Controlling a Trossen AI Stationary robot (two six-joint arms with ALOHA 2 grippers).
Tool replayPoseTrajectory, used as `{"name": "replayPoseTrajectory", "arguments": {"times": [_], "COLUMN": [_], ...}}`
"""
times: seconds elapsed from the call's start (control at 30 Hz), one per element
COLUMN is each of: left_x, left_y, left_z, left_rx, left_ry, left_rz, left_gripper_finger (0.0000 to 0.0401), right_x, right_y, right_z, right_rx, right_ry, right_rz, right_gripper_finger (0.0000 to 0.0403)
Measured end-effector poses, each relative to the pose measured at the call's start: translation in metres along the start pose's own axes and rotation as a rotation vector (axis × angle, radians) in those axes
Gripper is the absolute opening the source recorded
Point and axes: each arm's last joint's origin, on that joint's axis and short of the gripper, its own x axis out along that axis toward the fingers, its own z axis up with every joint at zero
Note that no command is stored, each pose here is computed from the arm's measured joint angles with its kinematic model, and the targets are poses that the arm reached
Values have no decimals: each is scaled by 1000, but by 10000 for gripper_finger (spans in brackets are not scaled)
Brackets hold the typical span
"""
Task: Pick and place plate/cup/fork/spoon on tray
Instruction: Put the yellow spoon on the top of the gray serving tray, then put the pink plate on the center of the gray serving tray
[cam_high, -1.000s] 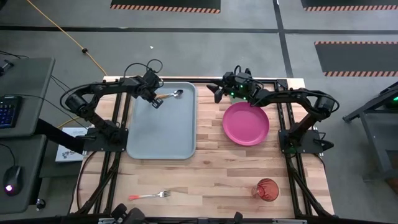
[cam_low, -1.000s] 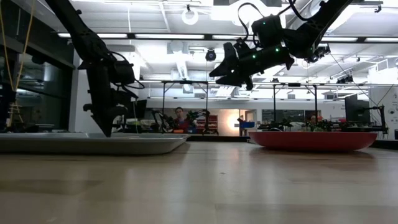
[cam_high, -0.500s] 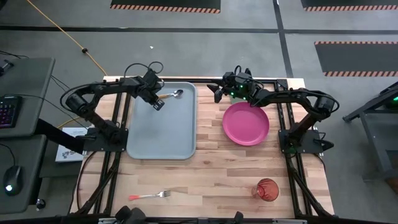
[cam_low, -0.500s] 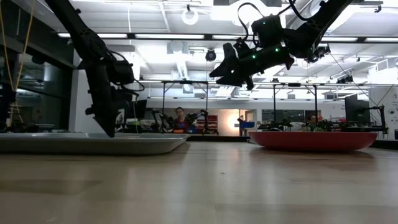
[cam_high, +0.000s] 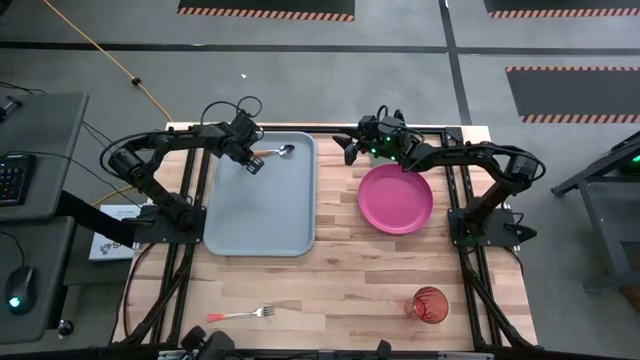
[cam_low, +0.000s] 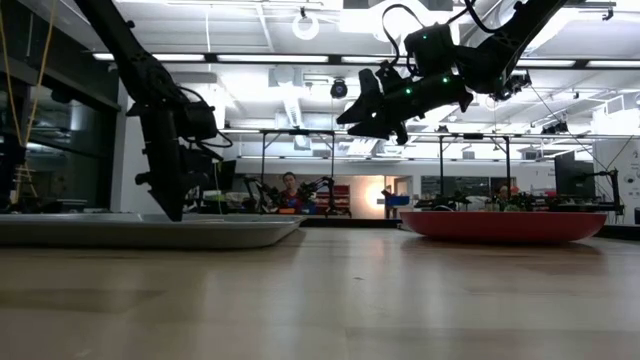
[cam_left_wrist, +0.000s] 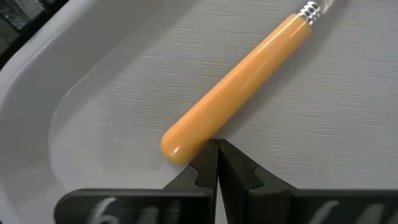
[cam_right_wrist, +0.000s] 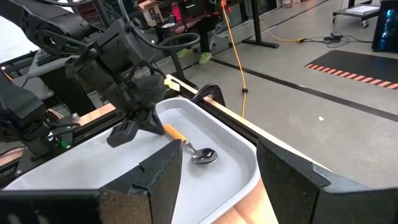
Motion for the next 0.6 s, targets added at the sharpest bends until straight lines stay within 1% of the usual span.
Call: {"name": "replayPoseTrajectory", "arguments": {"times": [0.13,0.27,0.33,0.4,0.5,0.6], "left_x": [0,0,-1,-5,-21,-47], "left_y": [1,1,1,1,-2,-8], "left_z": [1,3,3,3,4,6], "left_rx": [-1,-2,15,24,47,71], "left_ry": [-6,-27,-34,-45,-96,-215], "left_rz": [37,38,39,36,-43,-133], "left_gripper_finger": [0,0,0,0,0,0], "right_x": [0,0,0,0,-2,-8], "right_y": [0,0,0,0,-1,-3], "right_z": [0,0,0,0,1,6], "right_rx": [0,0,-1,-14,-27,-50], "right_ry": [0,0,1,3,10,36], "right_rz": [1,1,1,5,8,2], "right_gripper_finger": [200,200,200,200,200,200]}}
